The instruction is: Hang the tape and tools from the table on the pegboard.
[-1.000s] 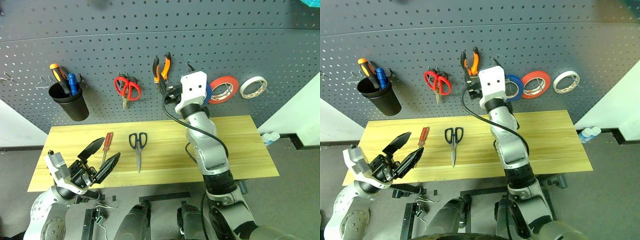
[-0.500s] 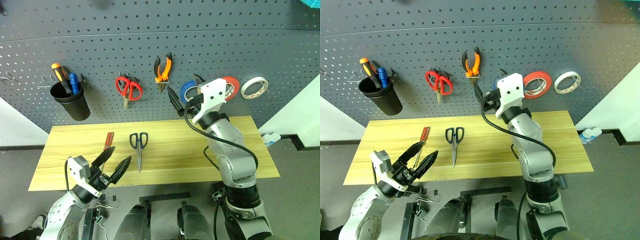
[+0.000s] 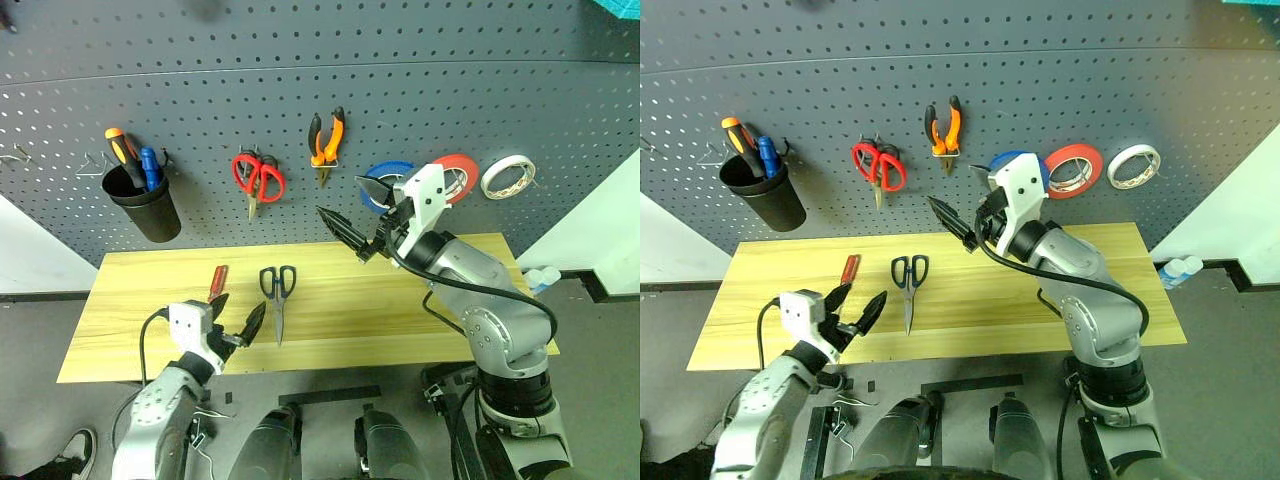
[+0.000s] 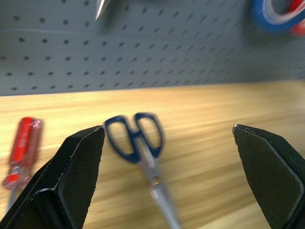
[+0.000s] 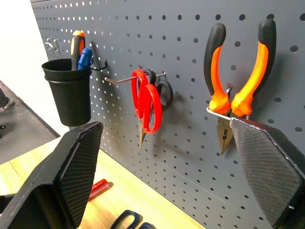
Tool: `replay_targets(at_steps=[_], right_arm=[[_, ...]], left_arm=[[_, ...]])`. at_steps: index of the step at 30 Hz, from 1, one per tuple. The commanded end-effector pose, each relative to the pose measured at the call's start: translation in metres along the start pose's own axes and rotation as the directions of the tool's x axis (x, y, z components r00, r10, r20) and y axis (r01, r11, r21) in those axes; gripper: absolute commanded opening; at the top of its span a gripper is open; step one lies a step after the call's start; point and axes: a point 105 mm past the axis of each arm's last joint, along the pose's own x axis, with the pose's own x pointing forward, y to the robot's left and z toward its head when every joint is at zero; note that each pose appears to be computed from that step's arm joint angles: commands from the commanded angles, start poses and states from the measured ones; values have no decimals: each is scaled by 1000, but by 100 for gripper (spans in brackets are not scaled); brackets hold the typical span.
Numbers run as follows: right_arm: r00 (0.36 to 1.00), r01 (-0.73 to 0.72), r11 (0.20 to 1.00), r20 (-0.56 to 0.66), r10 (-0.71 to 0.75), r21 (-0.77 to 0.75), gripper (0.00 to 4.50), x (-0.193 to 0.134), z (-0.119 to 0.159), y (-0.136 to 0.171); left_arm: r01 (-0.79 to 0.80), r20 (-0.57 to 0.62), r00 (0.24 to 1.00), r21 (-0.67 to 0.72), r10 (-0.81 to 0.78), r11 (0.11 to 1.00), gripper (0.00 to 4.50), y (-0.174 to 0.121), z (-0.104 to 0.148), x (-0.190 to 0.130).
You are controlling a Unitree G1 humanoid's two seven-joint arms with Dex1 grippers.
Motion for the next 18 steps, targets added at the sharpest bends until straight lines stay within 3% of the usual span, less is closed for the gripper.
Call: replay_targets(at_steps=[1,9,18], right_arm=[[997,-42,998,64,45,-45,447,-2,21,10],[998,-29,998,58,32,-48,447,-2,19,10],[998,-27,999,56,30,-47,447,-1,17,13]], left_arm=[[-107,15,994,86,106,990,450,6,2,14],[-235,-109,966,12,235,972,450,6,-11,35],[-280,-242,935,-63,258,958,450,-8,-29,53]])
